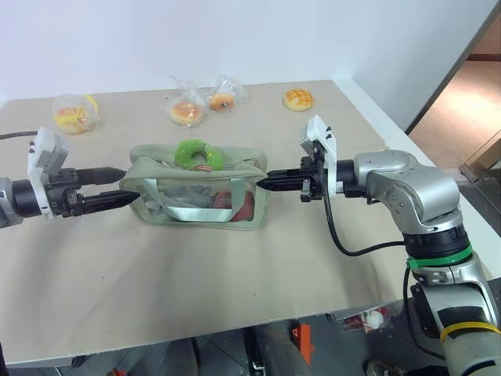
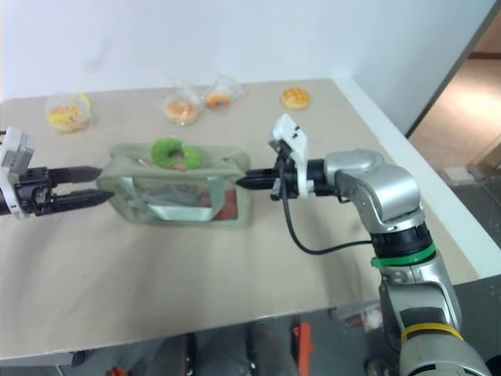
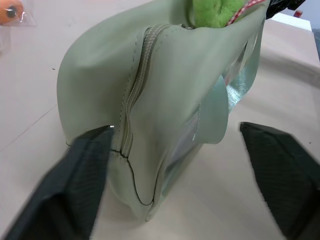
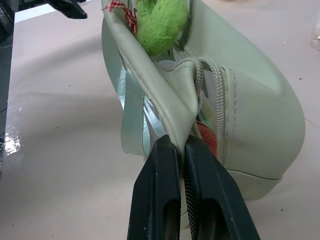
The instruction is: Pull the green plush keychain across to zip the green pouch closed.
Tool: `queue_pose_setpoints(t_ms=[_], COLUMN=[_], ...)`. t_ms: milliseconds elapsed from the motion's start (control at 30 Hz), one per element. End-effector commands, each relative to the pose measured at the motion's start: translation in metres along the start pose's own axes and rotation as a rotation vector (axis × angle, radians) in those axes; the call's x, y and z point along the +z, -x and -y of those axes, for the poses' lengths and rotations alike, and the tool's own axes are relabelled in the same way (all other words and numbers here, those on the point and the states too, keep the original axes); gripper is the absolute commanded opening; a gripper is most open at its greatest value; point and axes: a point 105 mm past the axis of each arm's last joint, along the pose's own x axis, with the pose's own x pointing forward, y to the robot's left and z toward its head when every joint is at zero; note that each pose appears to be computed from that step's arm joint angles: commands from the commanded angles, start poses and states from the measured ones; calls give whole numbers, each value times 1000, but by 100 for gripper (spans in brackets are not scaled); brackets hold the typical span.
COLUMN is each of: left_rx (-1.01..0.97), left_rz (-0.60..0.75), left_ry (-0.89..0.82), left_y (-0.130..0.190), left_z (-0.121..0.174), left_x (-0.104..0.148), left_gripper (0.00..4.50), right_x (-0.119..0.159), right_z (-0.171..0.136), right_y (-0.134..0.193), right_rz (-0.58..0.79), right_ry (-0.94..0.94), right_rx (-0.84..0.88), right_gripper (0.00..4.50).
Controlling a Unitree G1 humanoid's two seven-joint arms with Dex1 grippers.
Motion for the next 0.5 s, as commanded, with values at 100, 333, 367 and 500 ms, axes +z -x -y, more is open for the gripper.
queue_pose_setpoints(t_ms=[100, 333, 367, 500], left_rx=[-15, -7, -2, 10], left_rz=[46, 36, 33, 31], left_ry=[-14, -19, -19, -19], left_y=[-5, -8, -8, -9], left_z=[1, -1, -1, -3], left_x=[12, 12, 11, 11], left_gripper=[166, 3, 3, 3], right_x=[11, 11, 11, 11], right_z=[-5, -4, -4, -3], right_y=[4, 6, 6, 7], right_rz=[32, 30, 30, 29], right_ry=[39, 39, 40, 42], right_rx=[0, -6, -7, -10], right_gripper=[0, 0, 0, 0])
